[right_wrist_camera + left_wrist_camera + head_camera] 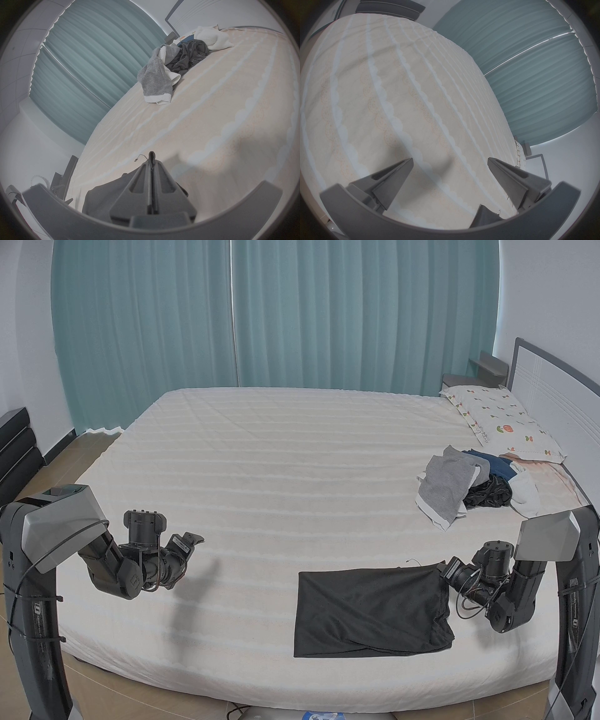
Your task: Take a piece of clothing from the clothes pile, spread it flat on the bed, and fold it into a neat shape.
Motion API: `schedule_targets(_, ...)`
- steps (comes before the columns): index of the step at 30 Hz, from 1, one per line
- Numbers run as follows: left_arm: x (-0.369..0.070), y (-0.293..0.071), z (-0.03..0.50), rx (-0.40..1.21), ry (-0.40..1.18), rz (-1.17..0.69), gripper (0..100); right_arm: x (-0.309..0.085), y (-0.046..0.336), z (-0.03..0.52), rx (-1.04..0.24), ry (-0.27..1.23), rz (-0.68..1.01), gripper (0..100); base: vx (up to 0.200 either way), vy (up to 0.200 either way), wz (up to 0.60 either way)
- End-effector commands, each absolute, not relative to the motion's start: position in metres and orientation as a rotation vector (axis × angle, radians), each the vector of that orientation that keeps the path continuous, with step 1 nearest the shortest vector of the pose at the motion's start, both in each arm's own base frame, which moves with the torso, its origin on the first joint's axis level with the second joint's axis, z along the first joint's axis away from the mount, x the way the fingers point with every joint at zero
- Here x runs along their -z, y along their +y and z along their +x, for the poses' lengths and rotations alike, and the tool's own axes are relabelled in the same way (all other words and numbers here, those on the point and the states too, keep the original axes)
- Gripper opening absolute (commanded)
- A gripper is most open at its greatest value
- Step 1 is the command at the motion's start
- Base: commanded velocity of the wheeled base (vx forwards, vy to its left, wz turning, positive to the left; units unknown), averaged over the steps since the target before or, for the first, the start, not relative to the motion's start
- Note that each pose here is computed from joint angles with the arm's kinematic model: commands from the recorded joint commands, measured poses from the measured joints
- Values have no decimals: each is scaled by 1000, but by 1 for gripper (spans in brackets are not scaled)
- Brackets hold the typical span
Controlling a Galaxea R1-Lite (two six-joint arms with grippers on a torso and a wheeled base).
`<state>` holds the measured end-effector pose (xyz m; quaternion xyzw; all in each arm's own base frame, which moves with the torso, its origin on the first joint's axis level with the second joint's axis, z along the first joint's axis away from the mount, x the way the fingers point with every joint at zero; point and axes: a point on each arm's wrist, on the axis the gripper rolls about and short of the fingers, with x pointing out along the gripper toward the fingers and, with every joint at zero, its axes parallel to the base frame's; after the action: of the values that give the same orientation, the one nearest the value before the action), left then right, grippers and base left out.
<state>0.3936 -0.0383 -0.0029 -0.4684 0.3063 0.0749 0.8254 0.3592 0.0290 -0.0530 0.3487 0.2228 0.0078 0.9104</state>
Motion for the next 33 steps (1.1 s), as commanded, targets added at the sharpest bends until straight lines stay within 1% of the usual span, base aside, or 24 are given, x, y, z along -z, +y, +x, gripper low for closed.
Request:
schedule_targets(1, 3, -38, 394, -160, 651, -996, 100, 54, 28, 360, -13, 458, 720, 0, 0, 0, 0)
schedule_targets(18, 4, -39, 394, -160, 655, -995, 100, 56, 23, 368, -1, 442, 722, 0, 0, 0, 0)
schedule_targets(19, 4, -40, 394, -157, 656, -993, 100, 56, 21, 367, 2, 442, 721, 100, 0, 0, 0)
schedule_targets(24, 4, -40, 394, -157, 656, -993, 100, 49, 22, 362, -8, 434, 723, 100, 0, 0, 0)
schedule_targets(27, 4, -40, 394, -156, 655, -994, 100, 40, 21, 349, -20, 454, 728, 100, 0, 0, 0)
schedule_targets(29, 3, -40, 394, -157, 653, -994, 100, 35, 20, 338, -51, 480, 737, 100, 0, 0, 0)
schedule_targets(33, 4, -40, 394, -160, 655, -993, 100, 28, 12, 320, -96, 515, 756, 100, -200, 0, 0)
